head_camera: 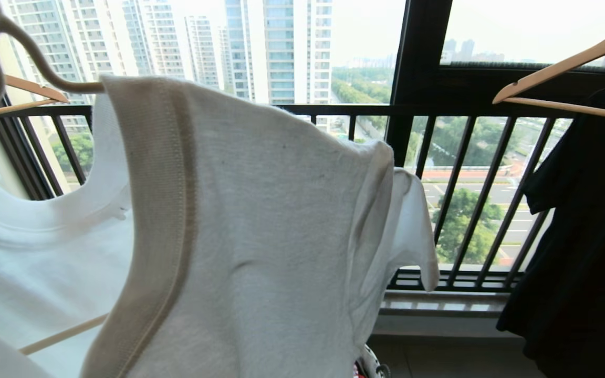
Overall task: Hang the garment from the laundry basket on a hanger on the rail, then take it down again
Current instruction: Hang the clothes rack on the clothesline
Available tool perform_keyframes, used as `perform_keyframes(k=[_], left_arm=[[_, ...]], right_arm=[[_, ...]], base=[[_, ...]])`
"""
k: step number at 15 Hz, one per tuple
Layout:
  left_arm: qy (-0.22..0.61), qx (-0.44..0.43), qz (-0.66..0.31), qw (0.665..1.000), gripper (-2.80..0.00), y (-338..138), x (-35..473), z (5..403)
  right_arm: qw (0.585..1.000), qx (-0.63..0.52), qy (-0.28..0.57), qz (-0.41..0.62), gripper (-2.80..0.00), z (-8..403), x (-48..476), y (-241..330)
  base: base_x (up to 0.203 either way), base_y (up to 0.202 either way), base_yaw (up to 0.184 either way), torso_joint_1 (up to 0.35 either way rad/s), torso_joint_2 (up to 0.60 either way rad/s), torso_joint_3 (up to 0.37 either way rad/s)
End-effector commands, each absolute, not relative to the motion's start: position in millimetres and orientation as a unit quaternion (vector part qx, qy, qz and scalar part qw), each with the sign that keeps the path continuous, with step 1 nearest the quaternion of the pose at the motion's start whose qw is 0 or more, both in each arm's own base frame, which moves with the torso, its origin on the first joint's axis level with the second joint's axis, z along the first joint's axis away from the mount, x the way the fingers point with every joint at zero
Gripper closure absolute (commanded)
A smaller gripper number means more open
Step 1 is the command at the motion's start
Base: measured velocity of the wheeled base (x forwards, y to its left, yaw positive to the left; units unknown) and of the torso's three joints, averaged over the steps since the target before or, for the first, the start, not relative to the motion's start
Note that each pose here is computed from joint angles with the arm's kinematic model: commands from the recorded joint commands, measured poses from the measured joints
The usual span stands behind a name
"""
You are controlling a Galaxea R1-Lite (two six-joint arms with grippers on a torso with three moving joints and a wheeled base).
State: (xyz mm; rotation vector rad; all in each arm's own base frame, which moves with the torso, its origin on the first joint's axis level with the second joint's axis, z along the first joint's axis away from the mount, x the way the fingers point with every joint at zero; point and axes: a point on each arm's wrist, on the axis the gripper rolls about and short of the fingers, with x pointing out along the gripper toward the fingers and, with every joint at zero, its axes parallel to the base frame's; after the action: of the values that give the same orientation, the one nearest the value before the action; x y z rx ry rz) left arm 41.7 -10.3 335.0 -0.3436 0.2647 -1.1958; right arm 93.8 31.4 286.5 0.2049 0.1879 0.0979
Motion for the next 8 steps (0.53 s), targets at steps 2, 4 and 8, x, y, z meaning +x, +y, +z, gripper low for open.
perform_keyframes(k=[2,4,8], left_arm=[[0.120,-0.158,-0.562,0.803,0.00,-12.7,34.4,333.8],[0.120,-0.157,-0.562,0.803,0.00,-12.6,34.6,334.2],[0.126,-0.160,-0.573,0.794,0.00,-12.0,39.9,333.8]], right_arm=[[0.989,0.102,0.094,0.048,0.00,285.9,93.4,31.2],[0.989,0.101,0.096,0.047,0.00,285.6,94.3,31.5],[0.989,0.100,0.101,0.047,0.00,283.9,96.4,32.4]], base=[[0.000,0.000,0.000,0.244,-0.56,-0.310],[0.000,0.000,0.000,0.257,-0.58,-0.320],[0.000,0.000,0.000,0.267,-0.59,-0.321]])
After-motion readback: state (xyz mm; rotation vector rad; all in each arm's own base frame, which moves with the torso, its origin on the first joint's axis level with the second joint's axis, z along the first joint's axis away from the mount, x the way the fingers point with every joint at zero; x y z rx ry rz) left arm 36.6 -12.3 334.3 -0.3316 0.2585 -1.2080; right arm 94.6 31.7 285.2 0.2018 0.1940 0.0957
